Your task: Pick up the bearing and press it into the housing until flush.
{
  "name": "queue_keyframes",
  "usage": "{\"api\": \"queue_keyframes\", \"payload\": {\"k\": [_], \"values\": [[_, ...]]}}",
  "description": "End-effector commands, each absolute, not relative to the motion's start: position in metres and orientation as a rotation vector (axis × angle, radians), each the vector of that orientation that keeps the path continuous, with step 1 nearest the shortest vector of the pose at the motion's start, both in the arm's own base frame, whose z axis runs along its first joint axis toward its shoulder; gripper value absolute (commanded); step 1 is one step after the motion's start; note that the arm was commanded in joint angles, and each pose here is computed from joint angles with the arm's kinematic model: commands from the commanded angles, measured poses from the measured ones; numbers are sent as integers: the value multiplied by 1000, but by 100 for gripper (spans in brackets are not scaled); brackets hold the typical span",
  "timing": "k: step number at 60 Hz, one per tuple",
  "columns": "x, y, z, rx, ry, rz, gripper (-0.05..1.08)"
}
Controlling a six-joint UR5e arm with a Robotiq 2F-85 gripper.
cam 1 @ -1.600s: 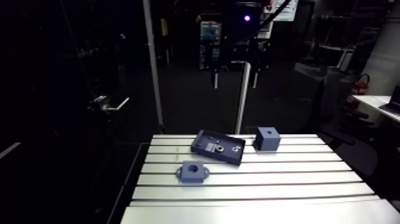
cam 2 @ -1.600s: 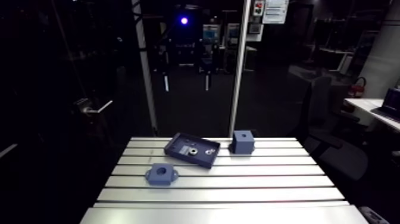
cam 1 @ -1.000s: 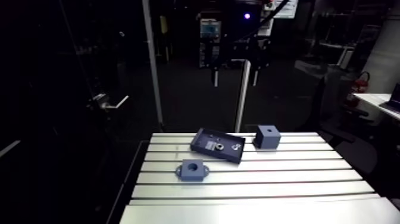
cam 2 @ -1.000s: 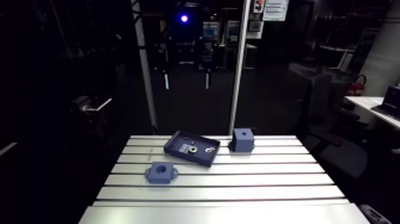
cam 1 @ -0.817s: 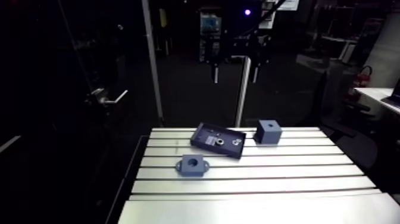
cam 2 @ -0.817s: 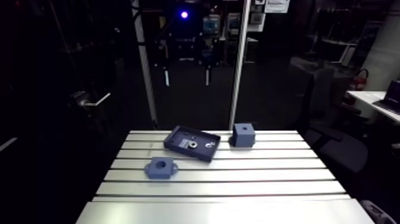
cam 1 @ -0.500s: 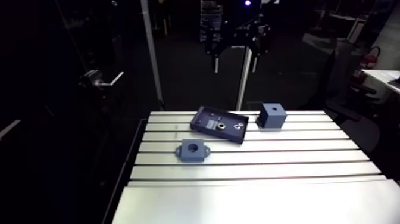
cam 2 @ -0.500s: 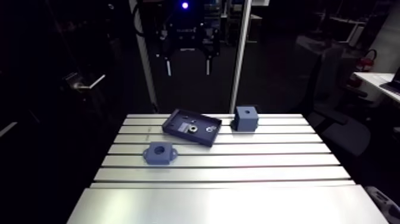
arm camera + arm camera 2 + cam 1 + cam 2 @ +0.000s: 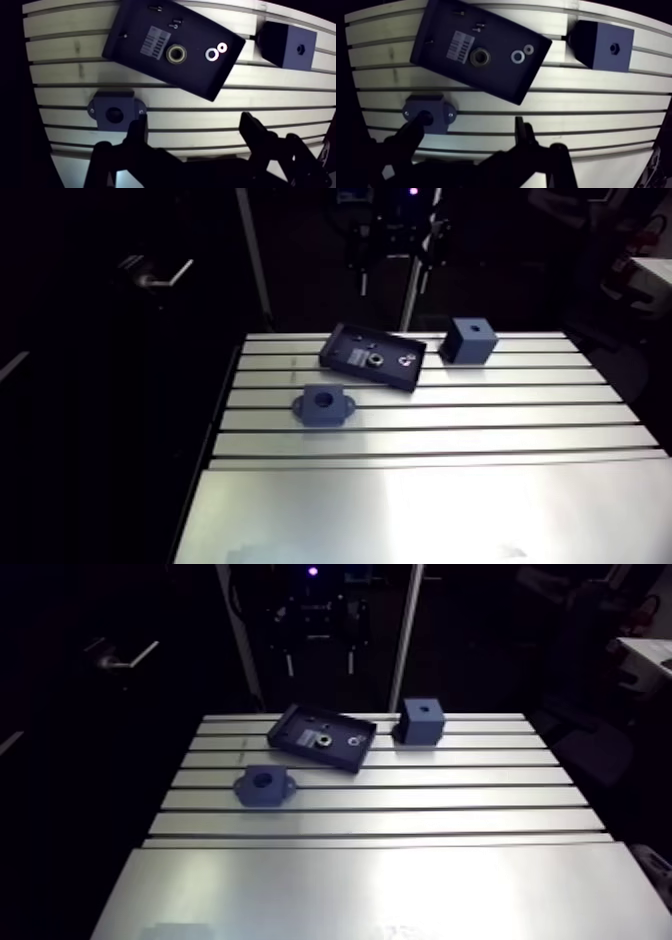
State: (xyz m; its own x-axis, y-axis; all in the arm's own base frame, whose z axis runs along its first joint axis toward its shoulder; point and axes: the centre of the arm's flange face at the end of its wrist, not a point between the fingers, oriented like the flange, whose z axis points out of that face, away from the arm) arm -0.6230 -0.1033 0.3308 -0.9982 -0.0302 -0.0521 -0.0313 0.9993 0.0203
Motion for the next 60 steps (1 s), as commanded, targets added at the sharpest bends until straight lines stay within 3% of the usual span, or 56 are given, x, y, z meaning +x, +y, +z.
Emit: {"api": "queue_keyframes", "payload": {"k": [1, 23, 33, 60], "values": [[-635, -104, 291, -42, 3129, 39, 1], [-636, -105, 267, -40, 3103, 27, 1], [-639, -104, 255, -42, 3114, 37, 2], [-638, -103, 215, -43, 3084, 48, 20]]}}
